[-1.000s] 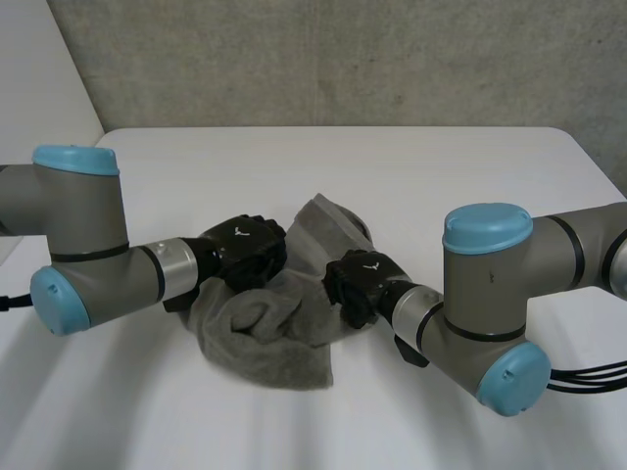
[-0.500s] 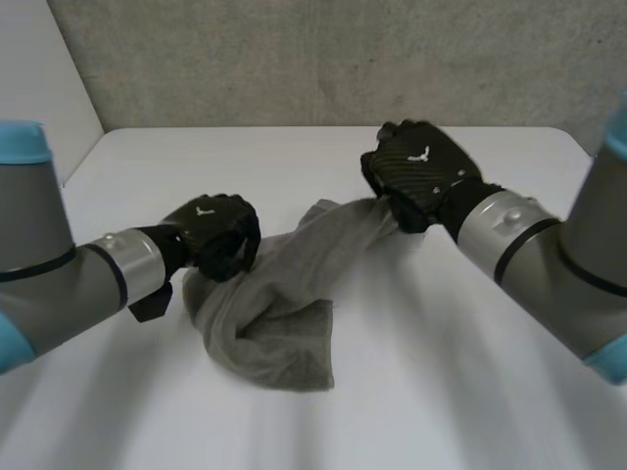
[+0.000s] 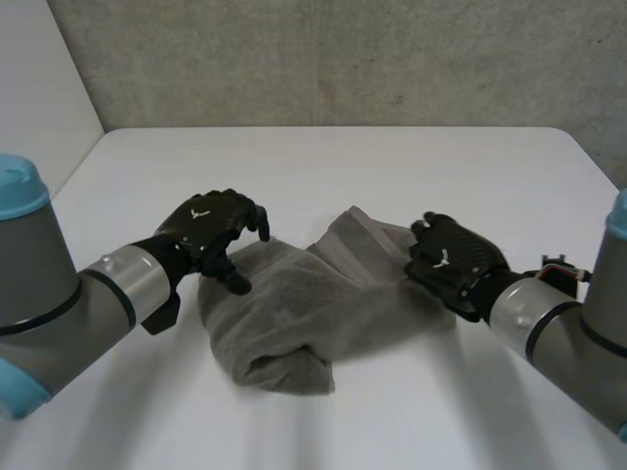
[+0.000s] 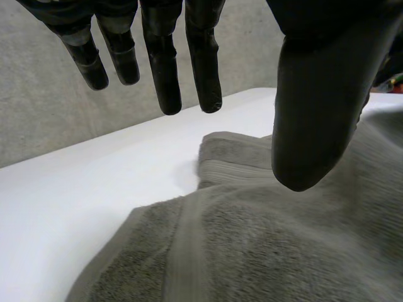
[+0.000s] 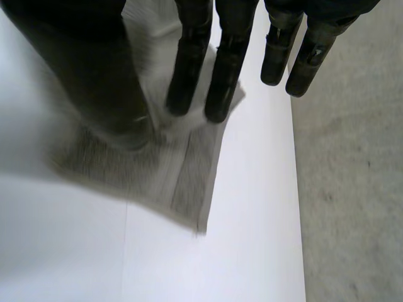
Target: Fold the towel.
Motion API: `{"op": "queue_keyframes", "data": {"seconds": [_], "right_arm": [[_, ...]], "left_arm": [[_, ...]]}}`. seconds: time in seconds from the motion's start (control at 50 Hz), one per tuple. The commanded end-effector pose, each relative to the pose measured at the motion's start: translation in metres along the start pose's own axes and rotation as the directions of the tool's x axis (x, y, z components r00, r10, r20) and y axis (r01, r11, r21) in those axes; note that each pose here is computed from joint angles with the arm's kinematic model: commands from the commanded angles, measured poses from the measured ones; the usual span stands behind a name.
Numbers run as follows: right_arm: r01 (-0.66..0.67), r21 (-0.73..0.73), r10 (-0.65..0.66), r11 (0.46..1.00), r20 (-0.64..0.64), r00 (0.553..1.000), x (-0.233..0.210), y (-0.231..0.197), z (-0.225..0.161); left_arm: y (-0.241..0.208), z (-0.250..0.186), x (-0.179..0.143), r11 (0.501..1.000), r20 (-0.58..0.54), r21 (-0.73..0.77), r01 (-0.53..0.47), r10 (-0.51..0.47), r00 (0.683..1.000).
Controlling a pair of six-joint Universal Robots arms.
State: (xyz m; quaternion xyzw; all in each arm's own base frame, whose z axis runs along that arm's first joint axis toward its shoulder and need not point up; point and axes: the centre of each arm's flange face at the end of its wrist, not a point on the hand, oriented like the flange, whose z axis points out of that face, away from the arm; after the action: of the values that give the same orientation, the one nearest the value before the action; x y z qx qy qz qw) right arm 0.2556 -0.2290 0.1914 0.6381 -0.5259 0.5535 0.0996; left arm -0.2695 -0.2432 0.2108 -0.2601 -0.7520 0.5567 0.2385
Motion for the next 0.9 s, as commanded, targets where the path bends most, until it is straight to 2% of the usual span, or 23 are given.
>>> {"op": "queue_keyframes", "data": {"seconds": [0.02,0.04,0.08,0.1,0.12,0.14,0.18,0.2,0.24,0.28,0.42,0.5,0.9], "right_arm": [[-0.147,-0.015,0.146,0.989,-0.068,0.987,0.022,0.013,0.003],[-0.147,-0.015,0.146,0.989,-0.068,0.987,0.022,0.013,0.003],[-0.309,0.023,0.309,0.951,-0.098,0.946,0.035,0.008,0.004],[-0.310,0.023,0.310,0.951,-0.098,0.946,0.035,0.008,0.004],[-0.392,0.053,0.395,0.919,-0.114,0.912,0.044,0.006,0.003],[-0.392,0.053,0.396,0.918,-0.114,0.911,0.044,0.006,0.003],[-0.534,0.117,0.545,0.837,-0.104,0.832,0.055,0.001,0.001],[-0.535,0.117,0.546,0.837,-0.104,0.831,0.055,0.001,0.001],[-0.628,0.145,0.641,0.764,-0.060,0.766,0.055,-0.002,0.003],[-0.651,0.149,0.663,0.744,-0.040,0.748,0.053,-0.003,0.003],[-0.655,0.120,0.661,0.746,-0.015,0.750,0.042,0.000,0.008],[-0.652,0.118,0.658,0.749,-0.008,0.753,0.040,-0.001,0.009],[-0.666,0.081,0.667,0.742,0.017,0.745,0.029,0.006,0.016]], "left_arm": [[-0.005,0.024,-0.010,1.000,0.016,0.027,-0.012,0.011,1.000],[-0.005,0.024,-0.010,1.000,0.016,0.027,-0.012,0.011,1.000],[-0.006,0.029,-0.011,0.999,0.013,0.030,-0.013,0.013,1.000],[-0.006,0.033,-0.009,0.999,0.003,0.034,-0.017,0.017,1.000],[-0.007,0.037,-0.004,0.999,-0.013,0.038,-0.022,0.022,1.000],[-0.007,0.037,-0.004,0.999,-0.013,0.038,-0.022,0.022,1.000],[-0.003,0.047,0.006,0.999,-0.050,0.032,-0.031,0.032,0.998],[-0.003,0.047,0.006,0.999,-0.050,0.032,-0.031,0.033,0.998],[-0.002,0.052,0.009,0.999,-0.065,0.033,-0.041,0.043,0.997],[0.000,0.061,0.016,0.997,-0.102,0.024,-0.074,0.076,0.992],[0.016,0.072,0.030,0.985,-0.217,-0.050,-0.167,0.152,0.964],[0.027,0.083,0.028,0.969,-0.235,-0.098,-0.226,0.198,0.952],[0.040,0.126,0.007,0.962,-0.234,-0.153,-0.228,0.189,0.954]]}}
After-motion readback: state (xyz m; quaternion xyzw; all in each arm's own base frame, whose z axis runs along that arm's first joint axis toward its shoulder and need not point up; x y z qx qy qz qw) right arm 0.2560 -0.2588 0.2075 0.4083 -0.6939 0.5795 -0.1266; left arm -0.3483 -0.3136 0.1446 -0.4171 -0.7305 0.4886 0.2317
